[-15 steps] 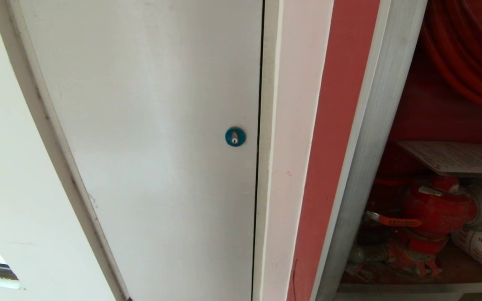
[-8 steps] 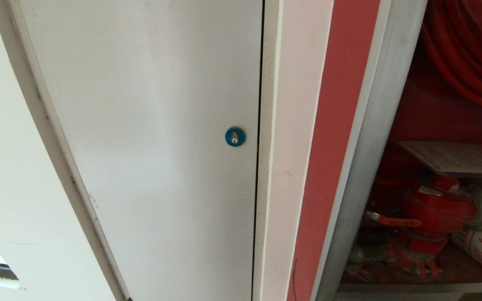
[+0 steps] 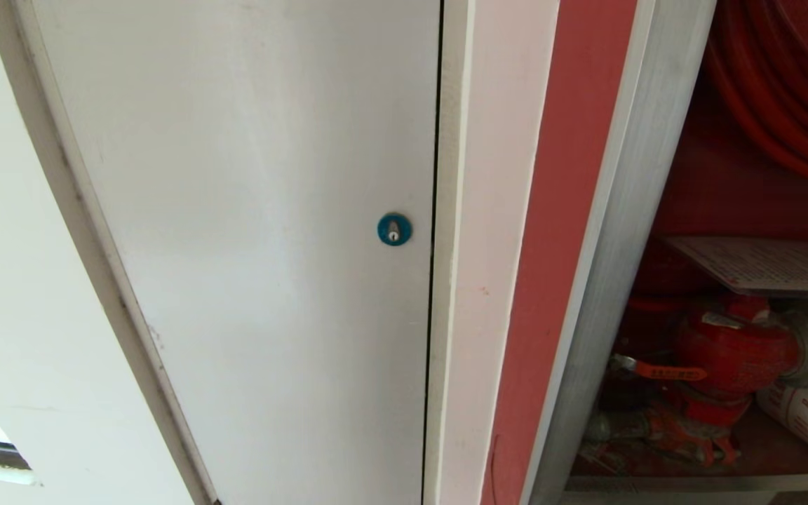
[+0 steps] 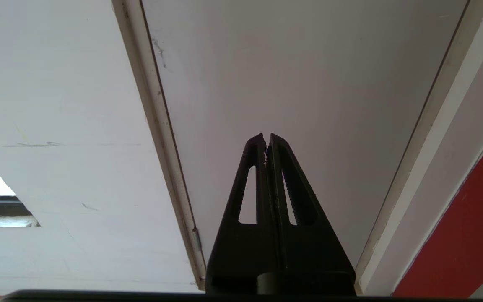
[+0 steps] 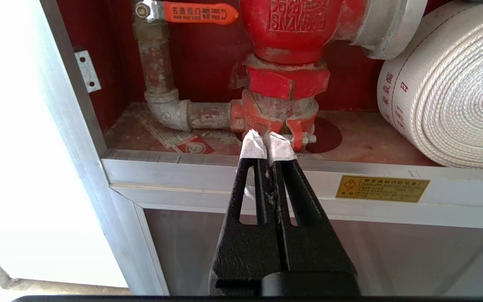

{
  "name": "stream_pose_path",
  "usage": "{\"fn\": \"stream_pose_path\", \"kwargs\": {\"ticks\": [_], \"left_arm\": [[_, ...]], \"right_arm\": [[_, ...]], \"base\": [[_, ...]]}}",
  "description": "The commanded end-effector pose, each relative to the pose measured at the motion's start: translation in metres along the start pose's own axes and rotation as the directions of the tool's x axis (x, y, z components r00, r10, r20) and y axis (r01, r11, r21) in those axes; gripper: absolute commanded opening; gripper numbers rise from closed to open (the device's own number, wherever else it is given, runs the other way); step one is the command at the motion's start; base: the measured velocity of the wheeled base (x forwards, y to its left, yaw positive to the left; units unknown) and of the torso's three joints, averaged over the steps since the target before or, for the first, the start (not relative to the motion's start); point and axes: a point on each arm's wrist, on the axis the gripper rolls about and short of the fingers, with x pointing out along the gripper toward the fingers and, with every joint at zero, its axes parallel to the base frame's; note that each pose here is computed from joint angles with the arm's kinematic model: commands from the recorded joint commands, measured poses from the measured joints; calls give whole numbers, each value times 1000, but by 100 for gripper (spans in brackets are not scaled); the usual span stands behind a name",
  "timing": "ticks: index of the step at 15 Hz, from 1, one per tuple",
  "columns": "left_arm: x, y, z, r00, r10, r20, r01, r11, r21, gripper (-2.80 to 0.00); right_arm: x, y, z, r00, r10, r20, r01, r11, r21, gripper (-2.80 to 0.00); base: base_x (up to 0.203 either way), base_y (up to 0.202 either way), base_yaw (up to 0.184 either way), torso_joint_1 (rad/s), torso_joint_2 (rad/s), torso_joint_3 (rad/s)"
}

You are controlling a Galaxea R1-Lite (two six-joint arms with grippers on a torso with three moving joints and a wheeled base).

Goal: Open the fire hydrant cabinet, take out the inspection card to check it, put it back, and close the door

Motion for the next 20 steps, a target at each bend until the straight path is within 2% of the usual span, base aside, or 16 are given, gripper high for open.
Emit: {"fn": "stream_pose_path", "kwargs": {"ticks": [1, 3, 7, 12, 14, 17, 18, 20], "left_arm": [[0, 0, 0, 1000, 0, 0, 0, 1000, 0, -280], [0, 0, 0, 1000, 0, 0, 0, 1000, 0, -280], [0, 0, 0, 1000, 0, 0, 0, 1000, 0, -280], [0, 0, 0, 1000, 0, 0, 0, 1000, 0, -280], [0, 0, 0, 1000, 0, 0, 0, 1000, 0, -280], [0, 0, 0, 1000, 0, 0, 0, 1000, 0, -280], [0, 0, 0, 1000, 0, 0, 0, 1000, 0, -280], [0, 0, 0, 1000, 0, 0, 0, 1000, 0, -280]], "right_arm": [[0, 0, 0, 1000, -1, -1, 1, 1000, 3, -280], [0, 0, 1, 1000, -9, 2, 9, 1000, 3, -280], [-10, -1, 32, 992, -73, 100, 73, 997, 2, -280], [0, -3, 72, 985, -166, 52, 166, 986, 0, -280], [12, -4, 89, 981, -194, 3, 194, 981, -12, -280], [40, -8, 118, 944, -327, -39, 326, 945, -26, -280], [47, -9, 127, 931, -364, -23, 363, 931, -34, -280], [56, -10, 152, 907, -419, 36, 420, 900, -115, -280]], "base": [[0, 0, 0, 0, 0, 0], [0, 0, 0, 0, 0, 0], [0, 0, 0, 0, 0, 0], [0, 0, 0, 0, 0, 0], [0, 0, 0, 0, 0, 0], [0, 0, 0, 0, 0, 0], [0, 0, 0, 0, 0, 0], [0, 0, 0, 0, 0, 0]]}}
